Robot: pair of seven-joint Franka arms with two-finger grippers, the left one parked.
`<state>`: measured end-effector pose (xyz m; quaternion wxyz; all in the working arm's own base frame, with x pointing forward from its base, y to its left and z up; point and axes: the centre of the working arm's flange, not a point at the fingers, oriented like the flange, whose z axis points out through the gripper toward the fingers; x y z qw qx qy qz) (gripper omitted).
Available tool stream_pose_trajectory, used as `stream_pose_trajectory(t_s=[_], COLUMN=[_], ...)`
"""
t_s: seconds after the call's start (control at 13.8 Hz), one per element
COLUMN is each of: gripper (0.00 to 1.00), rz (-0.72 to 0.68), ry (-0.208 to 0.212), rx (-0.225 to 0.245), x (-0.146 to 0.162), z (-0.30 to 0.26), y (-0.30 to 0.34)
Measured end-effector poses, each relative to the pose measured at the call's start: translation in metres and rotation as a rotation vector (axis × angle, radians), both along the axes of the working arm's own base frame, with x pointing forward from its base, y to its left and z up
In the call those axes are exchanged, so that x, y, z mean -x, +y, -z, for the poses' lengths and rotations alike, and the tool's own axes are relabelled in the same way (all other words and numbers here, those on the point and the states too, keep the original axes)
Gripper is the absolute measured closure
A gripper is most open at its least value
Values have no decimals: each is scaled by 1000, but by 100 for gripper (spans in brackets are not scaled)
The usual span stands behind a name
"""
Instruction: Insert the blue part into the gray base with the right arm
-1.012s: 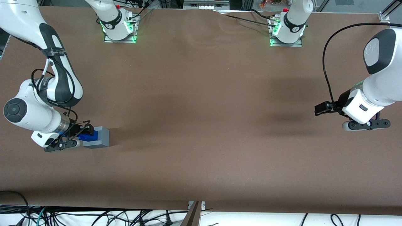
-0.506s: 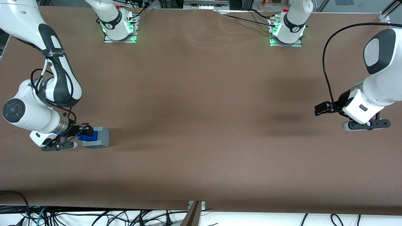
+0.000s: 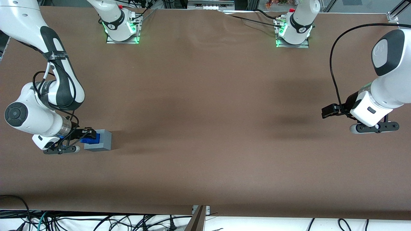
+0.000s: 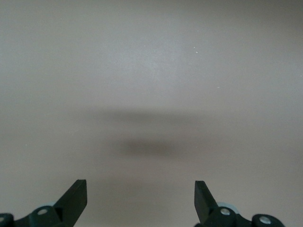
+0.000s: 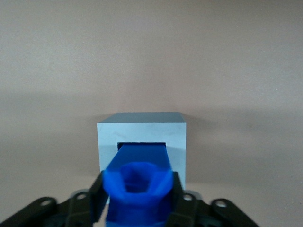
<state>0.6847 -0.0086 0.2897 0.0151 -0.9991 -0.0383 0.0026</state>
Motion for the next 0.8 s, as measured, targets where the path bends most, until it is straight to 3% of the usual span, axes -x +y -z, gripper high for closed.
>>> stream_pose_trajectory(t_s=[0.22, 0.29, 0.58, 0.8], gripper=[6, 1, 1, 1], rz=[0, 0, -5, -32], ry=[0, -2, -7, 12], rx=[0, 0, 5, 22], x=[0, 0, 0, 14], z=[0, 0, -27, -103], y=[0, 0, 3, 20])
